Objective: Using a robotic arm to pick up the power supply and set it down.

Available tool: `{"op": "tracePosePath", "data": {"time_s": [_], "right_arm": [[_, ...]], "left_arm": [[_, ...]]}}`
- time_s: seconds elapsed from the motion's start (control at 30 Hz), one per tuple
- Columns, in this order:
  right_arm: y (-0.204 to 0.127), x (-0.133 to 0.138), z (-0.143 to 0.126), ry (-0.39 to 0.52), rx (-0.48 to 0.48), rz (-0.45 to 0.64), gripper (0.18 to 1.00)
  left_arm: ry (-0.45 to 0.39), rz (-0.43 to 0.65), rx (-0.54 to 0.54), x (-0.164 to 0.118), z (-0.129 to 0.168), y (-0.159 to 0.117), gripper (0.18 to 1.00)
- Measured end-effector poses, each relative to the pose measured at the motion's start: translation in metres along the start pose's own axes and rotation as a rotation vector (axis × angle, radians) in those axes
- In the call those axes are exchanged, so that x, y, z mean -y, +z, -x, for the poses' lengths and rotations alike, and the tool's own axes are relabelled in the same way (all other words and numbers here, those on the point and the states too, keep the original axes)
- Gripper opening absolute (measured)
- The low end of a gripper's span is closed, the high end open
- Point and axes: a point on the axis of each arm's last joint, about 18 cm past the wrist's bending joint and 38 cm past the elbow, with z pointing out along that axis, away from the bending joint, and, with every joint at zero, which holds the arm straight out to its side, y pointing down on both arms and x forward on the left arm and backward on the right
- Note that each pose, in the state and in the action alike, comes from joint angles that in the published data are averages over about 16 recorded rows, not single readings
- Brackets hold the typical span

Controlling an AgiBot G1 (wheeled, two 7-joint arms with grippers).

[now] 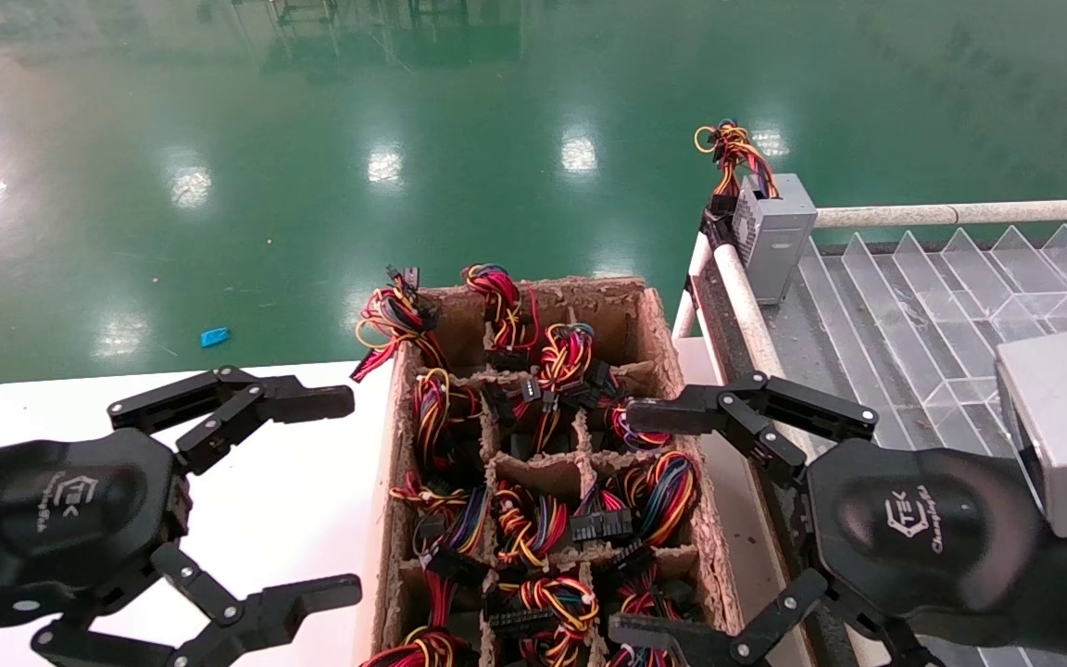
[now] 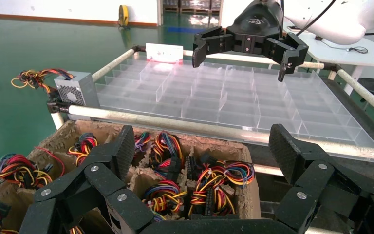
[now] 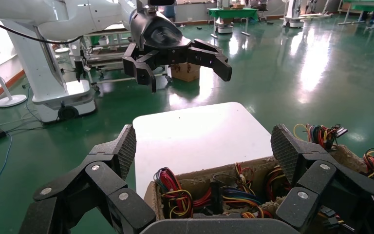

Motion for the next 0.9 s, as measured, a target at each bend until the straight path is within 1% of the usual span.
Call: {"op": "tracePosePath", "data": {"time_s": [0.9], "right_arm": [[0.0002,-0.0001,-0.0006,-0.002,-0.002,0.001,1.0]], "left_arm": [[0.0,0.0,0.0,0.0,0.0,0.0,1.001]]}}
